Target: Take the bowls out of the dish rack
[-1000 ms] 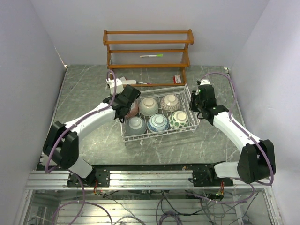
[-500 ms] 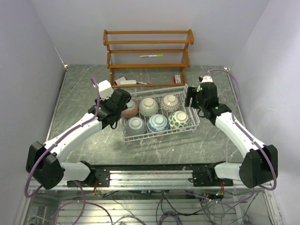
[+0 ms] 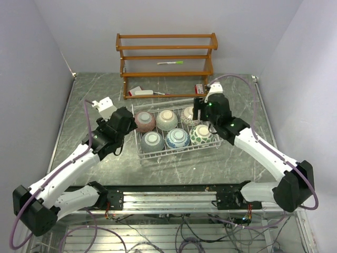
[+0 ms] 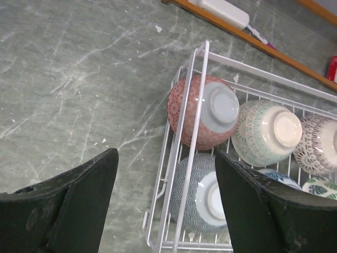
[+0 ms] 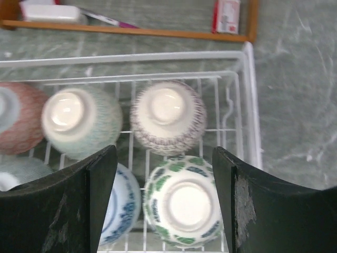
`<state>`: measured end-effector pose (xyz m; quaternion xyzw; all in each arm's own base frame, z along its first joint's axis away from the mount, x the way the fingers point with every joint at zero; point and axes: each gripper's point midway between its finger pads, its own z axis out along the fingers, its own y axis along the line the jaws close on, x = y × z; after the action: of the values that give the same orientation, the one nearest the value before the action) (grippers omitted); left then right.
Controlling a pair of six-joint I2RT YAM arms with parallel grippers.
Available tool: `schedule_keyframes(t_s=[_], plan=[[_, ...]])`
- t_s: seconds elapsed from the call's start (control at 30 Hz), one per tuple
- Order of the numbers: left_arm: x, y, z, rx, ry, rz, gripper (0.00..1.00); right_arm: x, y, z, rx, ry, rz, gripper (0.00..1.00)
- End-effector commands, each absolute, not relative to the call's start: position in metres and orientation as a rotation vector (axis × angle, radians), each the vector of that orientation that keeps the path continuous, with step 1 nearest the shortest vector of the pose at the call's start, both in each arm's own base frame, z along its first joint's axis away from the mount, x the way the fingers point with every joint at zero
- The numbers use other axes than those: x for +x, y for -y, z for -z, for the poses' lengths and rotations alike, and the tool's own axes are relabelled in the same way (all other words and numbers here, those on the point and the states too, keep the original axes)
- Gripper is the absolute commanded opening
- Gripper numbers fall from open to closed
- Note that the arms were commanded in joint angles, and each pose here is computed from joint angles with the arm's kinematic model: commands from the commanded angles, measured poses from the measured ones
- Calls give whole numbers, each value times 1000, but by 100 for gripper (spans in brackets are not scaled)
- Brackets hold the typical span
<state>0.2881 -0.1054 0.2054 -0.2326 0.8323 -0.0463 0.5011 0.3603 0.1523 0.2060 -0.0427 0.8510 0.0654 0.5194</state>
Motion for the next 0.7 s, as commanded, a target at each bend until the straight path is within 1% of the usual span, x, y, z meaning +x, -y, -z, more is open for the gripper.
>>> schedule_keyframes(t_s=[0.0,0.13,0.17,0.23,0.27,0.3,0.47,0.67], plan=[[276,113,-199,-557,-2030,219,83,358,-175,-248,-117,-1884,-117,72],[273,124,-185,-520,-2057,280,81,334,-194,-250,-164,-1741,-140,72],[273,127,-181,-502,-2061,290,81,332,-197,-249,-170,-1716,-163,74],[274,132,-176,-484,-2065,309,80,332,-201,-238,-142,-1706,-210,92],[274,134,-174,-478,-2067,320,79,331,-207,-235,-165,-1699,-236,97],[274,138,-173,-464,-2070,338,78,332,-212,-231,-180,-1707,-248,100],[272,150,-171,-439,-2071,416,75,340,-235,-202,-250,-1820,-261,98],[269,150,-169,-443,-2067,408,74,349,-256,-192,-285,-1775,-326,94]])
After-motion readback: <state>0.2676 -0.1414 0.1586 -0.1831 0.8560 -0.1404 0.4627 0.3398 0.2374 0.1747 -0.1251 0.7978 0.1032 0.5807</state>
